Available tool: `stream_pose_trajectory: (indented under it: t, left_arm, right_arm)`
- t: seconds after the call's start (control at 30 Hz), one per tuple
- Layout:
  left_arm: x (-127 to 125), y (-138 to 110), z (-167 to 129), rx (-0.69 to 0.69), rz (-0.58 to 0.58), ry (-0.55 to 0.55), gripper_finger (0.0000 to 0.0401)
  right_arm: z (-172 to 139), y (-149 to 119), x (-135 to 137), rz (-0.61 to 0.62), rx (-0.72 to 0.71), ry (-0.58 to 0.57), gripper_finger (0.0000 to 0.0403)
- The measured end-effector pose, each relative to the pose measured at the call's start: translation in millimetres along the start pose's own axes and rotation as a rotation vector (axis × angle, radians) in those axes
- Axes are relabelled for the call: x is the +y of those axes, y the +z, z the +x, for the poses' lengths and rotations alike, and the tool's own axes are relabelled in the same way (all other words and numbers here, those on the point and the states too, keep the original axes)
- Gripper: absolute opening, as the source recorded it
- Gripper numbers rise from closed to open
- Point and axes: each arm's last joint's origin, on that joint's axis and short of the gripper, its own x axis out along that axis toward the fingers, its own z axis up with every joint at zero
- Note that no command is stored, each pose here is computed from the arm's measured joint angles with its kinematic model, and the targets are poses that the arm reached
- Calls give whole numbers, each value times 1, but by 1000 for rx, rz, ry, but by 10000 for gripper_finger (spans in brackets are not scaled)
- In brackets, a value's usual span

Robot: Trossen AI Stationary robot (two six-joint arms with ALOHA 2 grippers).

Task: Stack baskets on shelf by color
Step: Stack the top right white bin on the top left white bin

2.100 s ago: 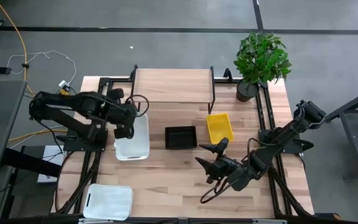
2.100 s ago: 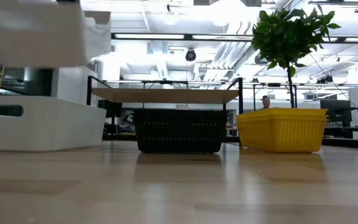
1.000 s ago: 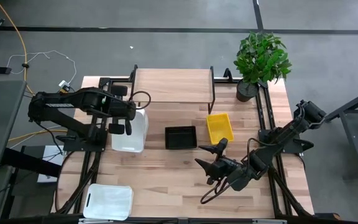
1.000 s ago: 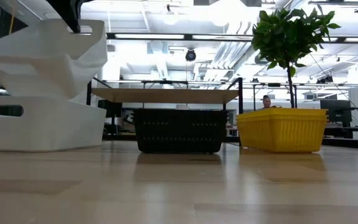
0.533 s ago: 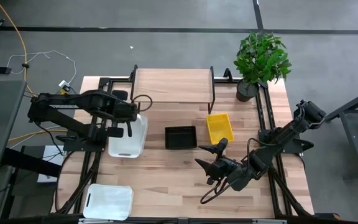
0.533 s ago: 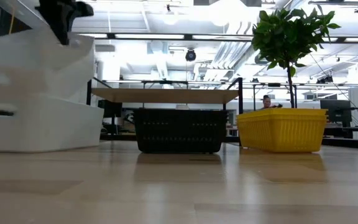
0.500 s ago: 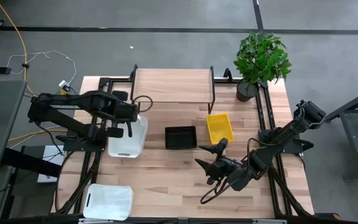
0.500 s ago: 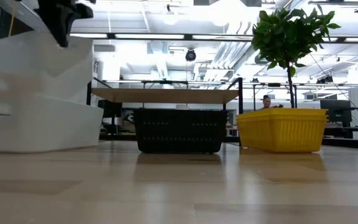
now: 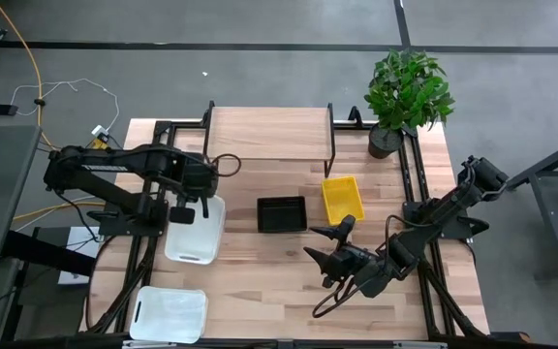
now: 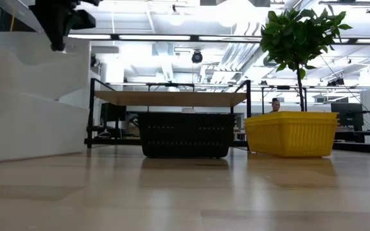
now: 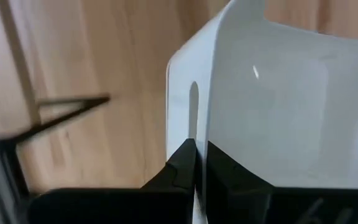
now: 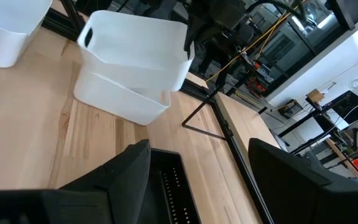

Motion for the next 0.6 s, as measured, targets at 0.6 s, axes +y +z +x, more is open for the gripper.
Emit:
stream_pose_trajectory:
  t: [0.6]
  left_arm:
    - [-2, 1, 37, 54, 58, -96, 0]
  right_arm:
    - [0, -1, 0, -14, 7, 1, 261]
